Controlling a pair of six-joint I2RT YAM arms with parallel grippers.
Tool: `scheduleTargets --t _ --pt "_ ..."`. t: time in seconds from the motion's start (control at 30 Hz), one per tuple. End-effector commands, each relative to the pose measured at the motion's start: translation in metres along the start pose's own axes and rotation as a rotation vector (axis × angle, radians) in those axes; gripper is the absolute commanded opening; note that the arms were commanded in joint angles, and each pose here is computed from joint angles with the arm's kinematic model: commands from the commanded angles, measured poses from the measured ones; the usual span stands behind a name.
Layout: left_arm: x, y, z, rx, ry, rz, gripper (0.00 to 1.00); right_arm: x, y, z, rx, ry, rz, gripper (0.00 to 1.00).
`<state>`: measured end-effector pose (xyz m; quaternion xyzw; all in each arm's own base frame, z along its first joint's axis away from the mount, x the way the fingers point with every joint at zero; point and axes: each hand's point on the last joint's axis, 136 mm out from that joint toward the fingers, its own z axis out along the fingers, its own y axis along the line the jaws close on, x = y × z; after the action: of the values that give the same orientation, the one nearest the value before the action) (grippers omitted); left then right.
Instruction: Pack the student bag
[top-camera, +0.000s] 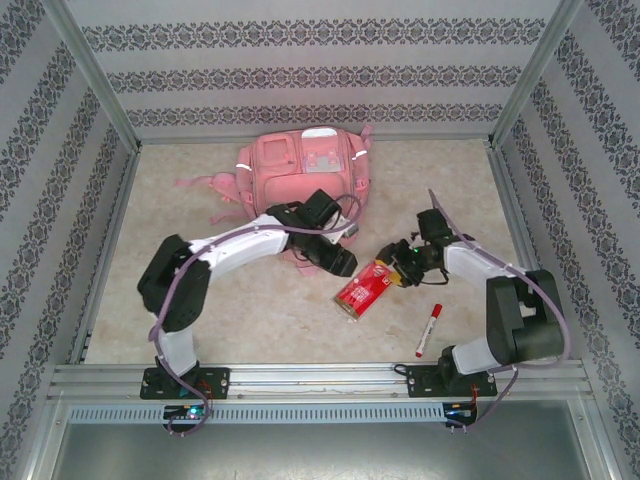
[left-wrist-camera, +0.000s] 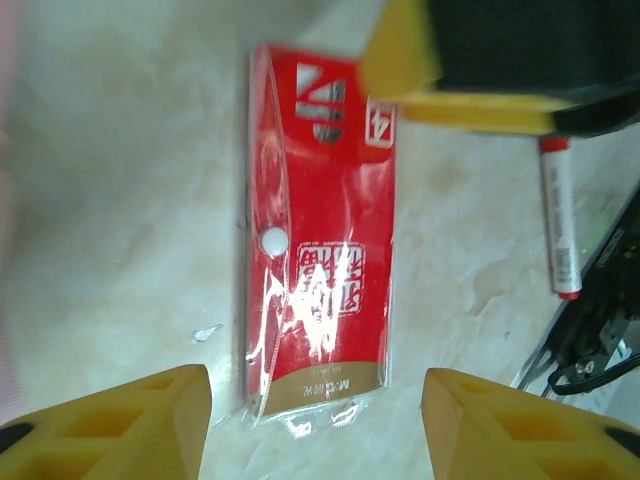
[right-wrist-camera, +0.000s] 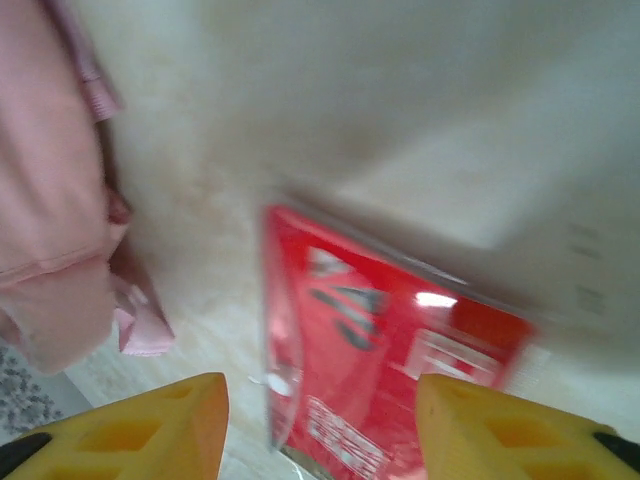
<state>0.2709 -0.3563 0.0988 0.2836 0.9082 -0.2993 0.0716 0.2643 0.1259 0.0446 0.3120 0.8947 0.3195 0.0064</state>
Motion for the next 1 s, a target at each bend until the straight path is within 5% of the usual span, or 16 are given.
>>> scheduleTargets --t 0.0,0.2,0.57,0.77,0.97 --pt "0.017 -0.012 0.016 0.049 0.113 0.019 0.55 0.033 -0.029 0.003 0.027 0.118 -0.011 0.48" --pt "0.016 0.002 0.054 0.02 0.168 0.034 0.33 0.04 -0.02 0.016 -0.044 0.136 -0.059 0.41" --pt "0.029 0.049 0.09 -0.111 0.253 -0.046 0.13 0.038 -0.009 0.03 -0.151 0.163 -0.092 0.39" --pt "0.031 0.064 0.088 -0.115 0.233 -0.148 0.1 0.038 0.011 0.028 -0.249 0.17 -0.142 0.41" --pt "0.033 0.069 0.089 -0.121 0.233 -0.171 0.08 0.039 0.035 0.028 -0.351 0.169 -0.204 0.32"
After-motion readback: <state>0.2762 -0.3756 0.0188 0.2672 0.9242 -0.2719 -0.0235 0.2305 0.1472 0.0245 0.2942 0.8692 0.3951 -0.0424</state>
